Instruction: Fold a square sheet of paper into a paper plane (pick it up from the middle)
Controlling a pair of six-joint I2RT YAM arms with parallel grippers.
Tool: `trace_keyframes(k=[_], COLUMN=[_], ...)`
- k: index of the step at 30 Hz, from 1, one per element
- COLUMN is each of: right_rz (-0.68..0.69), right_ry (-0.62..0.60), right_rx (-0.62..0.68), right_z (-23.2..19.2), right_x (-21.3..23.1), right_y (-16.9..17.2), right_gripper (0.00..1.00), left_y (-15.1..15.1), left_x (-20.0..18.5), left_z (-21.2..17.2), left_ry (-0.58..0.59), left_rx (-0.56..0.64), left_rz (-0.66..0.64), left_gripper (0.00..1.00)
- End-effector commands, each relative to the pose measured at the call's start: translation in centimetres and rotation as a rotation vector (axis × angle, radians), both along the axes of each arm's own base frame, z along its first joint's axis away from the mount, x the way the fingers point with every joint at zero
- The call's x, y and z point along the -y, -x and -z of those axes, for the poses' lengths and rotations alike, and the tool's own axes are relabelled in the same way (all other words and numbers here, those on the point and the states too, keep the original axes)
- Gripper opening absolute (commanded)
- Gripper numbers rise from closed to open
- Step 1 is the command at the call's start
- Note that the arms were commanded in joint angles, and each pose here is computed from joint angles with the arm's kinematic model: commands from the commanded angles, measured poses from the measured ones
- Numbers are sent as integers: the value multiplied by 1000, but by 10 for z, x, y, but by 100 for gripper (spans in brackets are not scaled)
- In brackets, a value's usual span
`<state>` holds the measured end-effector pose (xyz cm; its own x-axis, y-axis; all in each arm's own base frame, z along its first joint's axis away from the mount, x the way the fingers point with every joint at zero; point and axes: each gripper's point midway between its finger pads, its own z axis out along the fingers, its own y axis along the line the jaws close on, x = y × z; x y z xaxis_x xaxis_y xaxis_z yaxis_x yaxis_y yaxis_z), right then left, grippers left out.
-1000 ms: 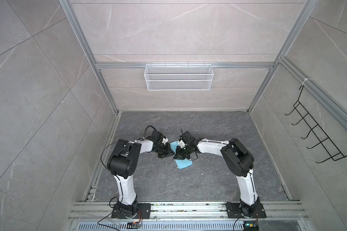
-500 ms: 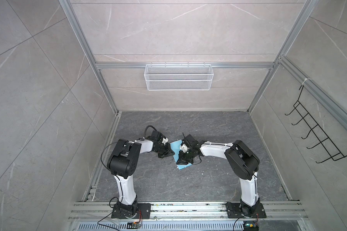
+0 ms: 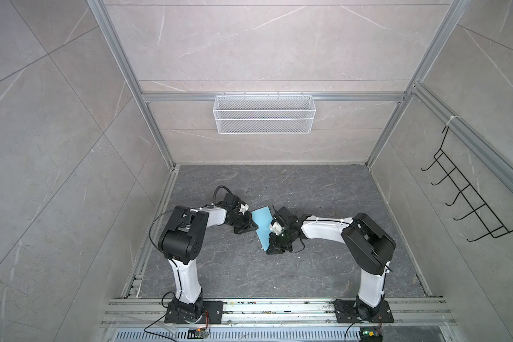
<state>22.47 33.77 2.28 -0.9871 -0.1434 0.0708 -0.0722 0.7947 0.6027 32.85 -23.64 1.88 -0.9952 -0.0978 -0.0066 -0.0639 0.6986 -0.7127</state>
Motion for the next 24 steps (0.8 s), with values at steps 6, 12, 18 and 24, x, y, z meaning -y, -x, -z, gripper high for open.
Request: trace_keyframes(k=[6, 12, 18, 24], right_rz=[-22, 28, 33, 17], right_ry=[-176, -45, 27, 93], right_rx=[203, 212, 204, 185], right_z=[-60, -32, -12, 5], right_x=[-35, -35, -35, -24], right_y=[-34, -59, -68, -63], right_gripper=[8, 8, 7, 7], left_y=[-3, -7, -10, -11], left_x=[-2, 4, 10, 7], left_z=[-5, -18, -29, -21], left_ry=[-34, -2, 25, -6], left_rx=[18, 31, 61, 57], left_rz=[14, 34, 75, 102], left_gripper=[13, 15, 16, 16])
